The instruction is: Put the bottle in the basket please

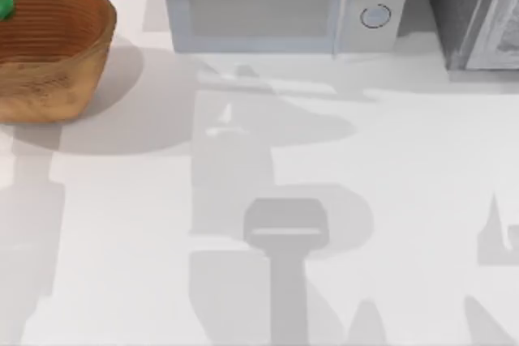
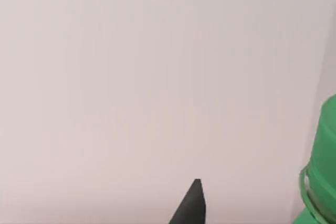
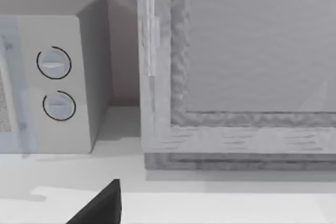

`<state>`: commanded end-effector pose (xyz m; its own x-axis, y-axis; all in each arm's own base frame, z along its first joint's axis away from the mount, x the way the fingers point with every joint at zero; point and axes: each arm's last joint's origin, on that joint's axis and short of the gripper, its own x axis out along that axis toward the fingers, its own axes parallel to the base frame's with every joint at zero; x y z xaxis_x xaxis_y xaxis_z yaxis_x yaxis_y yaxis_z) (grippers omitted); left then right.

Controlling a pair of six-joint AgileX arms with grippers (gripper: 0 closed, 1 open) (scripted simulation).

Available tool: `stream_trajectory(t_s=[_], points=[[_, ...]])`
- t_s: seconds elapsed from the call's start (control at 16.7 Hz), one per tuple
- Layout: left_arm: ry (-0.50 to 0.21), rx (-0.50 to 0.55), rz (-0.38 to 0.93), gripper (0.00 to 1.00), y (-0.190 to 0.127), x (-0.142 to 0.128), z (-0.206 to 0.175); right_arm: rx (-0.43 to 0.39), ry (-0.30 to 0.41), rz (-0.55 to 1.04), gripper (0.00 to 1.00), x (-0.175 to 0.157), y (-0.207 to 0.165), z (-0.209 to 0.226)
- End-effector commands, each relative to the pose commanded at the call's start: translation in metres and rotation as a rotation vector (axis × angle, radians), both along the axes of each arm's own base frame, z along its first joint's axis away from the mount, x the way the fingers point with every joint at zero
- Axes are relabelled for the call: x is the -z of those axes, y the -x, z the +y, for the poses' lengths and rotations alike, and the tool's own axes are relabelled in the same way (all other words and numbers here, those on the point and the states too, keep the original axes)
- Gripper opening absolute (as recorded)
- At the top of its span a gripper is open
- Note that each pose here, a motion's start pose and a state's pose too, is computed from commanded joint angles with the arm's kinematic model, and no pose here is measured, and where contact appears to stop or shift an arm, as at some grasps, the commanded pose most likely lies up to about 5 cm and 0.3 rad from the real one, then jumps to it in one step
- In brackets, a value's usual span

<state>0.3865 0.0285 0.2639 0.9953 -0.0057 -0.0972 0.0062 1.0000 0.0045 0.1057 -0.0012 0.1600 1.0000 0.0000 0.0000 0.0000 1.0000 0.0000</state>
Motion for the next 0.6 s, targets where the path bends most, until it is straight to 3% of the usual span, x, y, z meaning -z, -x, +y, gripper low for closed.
stream_trajectory(t_s=[0.24, 0.6], points=[[0.0, 0.0, 0.0, 0.98, 0.0, 0.0, 0.0, 0.0, 0.0, 0.0, 1.0, 0.0, 0.0, 0.0], [0.0, 0.0, 0.0, 1.0, 0.0, 0.0, 0.0, 0.0, 0.0, 0.0, 1.0, 0.0, 0.0, 0.0]])
